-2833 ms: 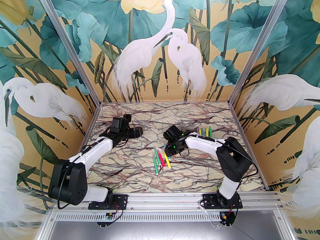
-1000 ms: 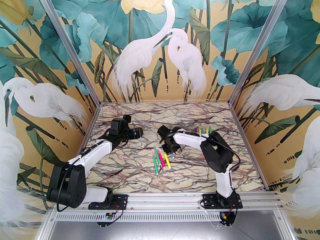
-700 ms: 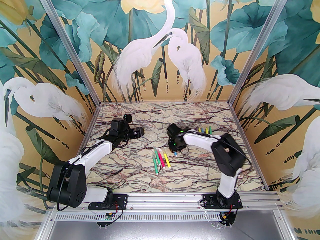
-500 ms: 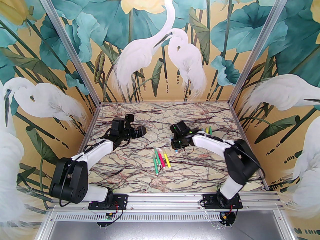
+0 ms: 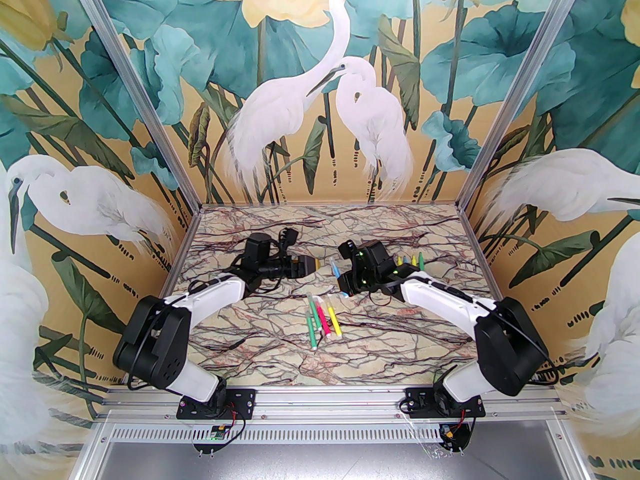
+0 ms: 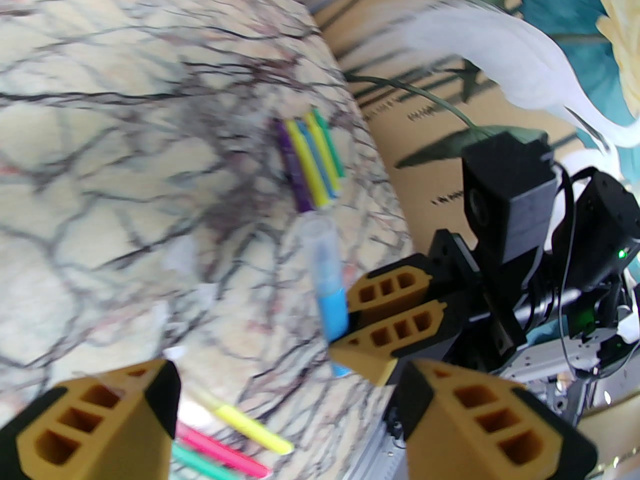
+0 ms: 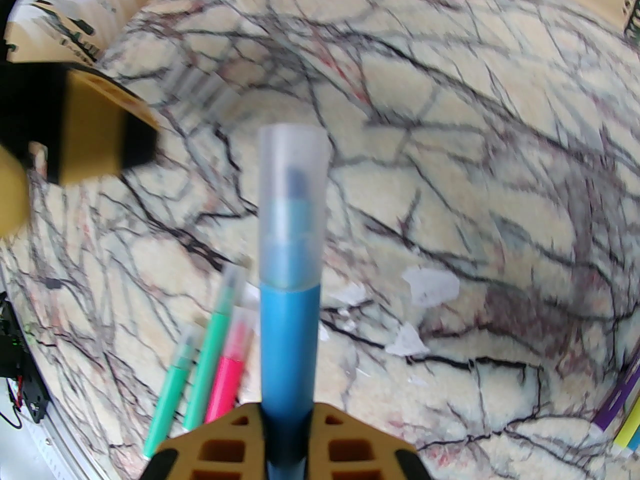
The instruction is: Open the pen caps
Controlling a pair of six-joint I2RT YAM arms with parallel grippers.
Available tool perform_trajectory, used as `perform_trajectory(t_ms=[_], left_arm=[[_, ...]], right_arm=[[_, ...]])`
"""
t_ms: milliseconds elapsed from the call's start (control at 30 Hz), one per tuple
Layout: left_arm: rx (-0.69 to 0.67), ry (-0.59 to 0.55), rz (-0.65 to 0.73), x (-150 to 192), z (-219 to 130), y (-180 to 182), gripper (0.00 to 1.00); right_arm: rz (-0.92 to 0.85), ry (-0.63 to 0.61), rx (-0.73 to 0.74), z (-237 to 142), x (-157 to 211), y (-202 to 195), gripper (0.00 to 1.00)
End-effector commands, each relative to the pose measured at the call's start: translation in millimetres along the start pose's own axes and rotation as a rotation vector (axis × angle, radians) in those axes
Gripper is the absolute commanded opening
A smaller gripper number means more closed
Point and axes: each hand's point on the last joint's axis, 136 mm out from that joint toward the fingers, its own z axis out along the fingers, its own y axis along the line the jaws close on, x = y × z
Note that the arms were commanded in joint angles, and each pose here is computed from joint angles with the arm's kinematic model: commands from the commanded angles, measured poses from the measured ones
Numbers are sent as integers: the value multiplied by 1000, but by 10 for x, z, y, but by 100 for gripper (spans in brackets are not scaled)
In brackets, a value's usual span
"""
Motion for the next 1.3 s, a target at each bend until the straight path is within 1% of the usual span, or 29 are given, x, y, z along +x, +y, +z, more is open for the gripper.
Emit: perform_trajectory(t_ms=[0,267,400,433,567,667,1033,1133,1167,1233,1267], left_arm=[[79,-9,11,-118,75,-170,76],[106,15,36,-113,265,-305,72],[122,29,28,-135,338,-340,67],[124,30,25,-140,356,-340,65],[144,44,16,-152,409,-375,51],[153,55,9,-143,436,-380,43],[155,66,-5,-136,460,-374,23],[157,68,-7,-141,461,-381,17],[158,68,-7,-140,461,-383,16],[160,71,-10,-135,459,-386,13],[162,72,-10,-135,457,-391,12]], right_arm=[[-39,-44,-41,-84,-112,104,2],[-54,-47,-69,-101,-118,174,2],[-64,-50,-83,-112,-126,217,2],[-66,-49,-85,-111,-121,221,2],[-72,-49,-88,-110,-117,234,2],[-75,-56,-86,-117,-123,234,2],[-86,-61,-78,-111,-124,221,2],[-85,-63,-68,-108,-125,199,7],[-86,-65,-67,-106,-125,197,11],[-83,-73,-59,-103,-137,183,26],[-80,-75,-56,-92,-136,174,31]])
